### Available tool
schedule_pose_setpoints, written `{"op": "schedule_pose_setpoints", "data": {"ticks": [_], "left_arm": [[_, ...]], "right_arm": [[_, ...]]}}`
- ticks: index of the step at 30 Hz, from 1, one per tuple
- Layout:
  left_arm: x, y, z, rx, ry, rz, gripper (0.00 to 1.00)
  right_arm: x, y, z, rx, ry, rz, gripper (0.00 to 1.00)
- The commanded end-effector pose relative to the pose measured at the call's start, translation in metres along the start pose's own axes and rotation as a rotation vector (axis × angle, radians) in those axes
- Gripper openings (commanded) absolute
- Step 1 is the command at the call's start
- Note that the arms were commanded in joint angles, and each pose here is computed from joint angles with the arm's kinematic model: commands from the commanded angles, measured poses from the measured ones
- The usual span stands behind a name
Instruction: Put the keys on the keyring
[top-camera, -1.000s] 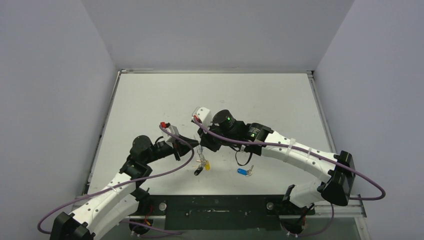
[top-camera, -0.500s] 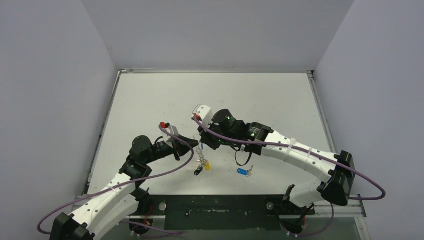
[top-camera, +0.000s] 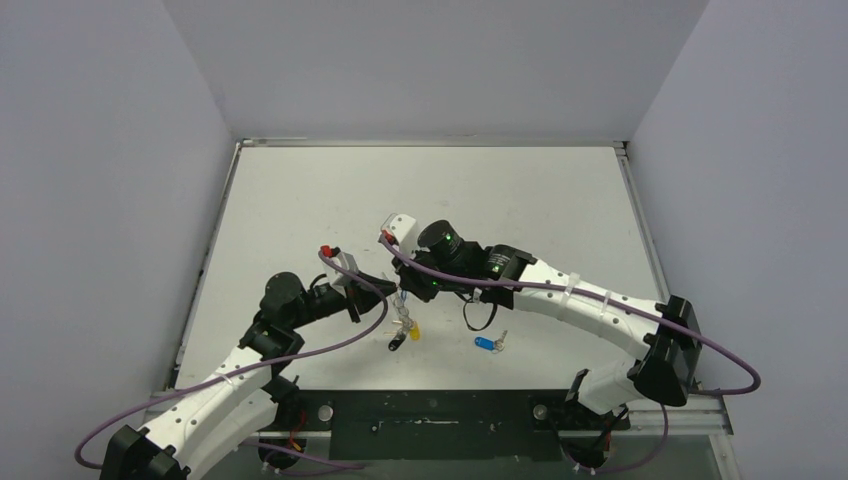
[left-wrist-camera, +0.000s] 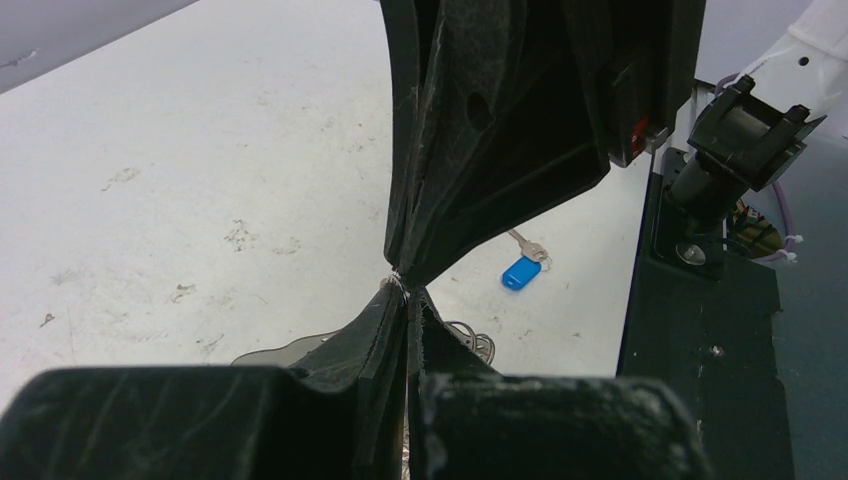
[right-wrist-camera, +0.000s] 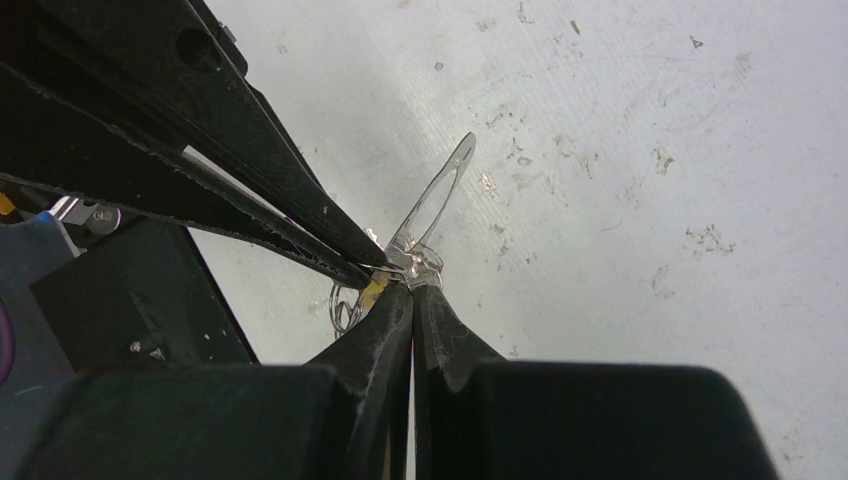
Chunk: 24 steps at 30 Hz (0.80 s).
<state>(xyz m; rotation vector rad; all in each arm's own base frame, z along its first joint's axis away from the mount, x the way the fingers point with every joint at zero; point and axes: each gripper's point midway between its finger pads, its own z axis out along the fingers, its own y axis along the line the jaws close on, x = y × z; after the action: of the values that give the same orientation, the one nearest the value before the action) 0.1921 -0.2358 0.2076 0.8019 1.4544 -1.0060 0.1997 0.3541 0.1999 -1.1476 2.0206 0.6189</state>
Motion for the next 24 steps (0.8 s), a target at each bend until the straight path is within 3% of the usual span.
{"op": "schedule_pose_setpoints", "data": {"ticks": [1, 11, 16, 18, 22, 24], "left_arm": [[-0.016, -0.003, 0.001, 0.012, -0.058, 0.036, 0.0], [-0.014, -0.003, 0.0, 0.007, -0.059, 0.036, 0.0], [-0.014, -0.002, 0.0, 0.004, -0.059, 0.036, 0.0], [-0.014, -0.002, 0.0, 0.004, -0.06, 0.036, 0.0], [-0.013, -0.002, 0.0, 0.005, -0.058, 0.035, 0.0], [-0.013, -0.002, 0.0, 0.006, -0.058, 0.035, 0.0]], "right_arm": [[-0.006, -0.001, 0.003, 0.005, -0.02, 0.018, 0.0], [0.003, -0.008, 0.003, 0.021, -0.012, 0.047, 0.02], [0.0, -0.007, -0.002, 0.009, -0.041, 0.048, 0.28], [-0.003, -0.006, -0.005, 0.001, -0.061, 0.049, 0.45], [-0.008, -0.006, -0.012, -0.022, -0.104, 0.055, 0.49], [-0.011, -0.009, -0.016, -0.027, -0.135, 0.061, 0.56]]}}
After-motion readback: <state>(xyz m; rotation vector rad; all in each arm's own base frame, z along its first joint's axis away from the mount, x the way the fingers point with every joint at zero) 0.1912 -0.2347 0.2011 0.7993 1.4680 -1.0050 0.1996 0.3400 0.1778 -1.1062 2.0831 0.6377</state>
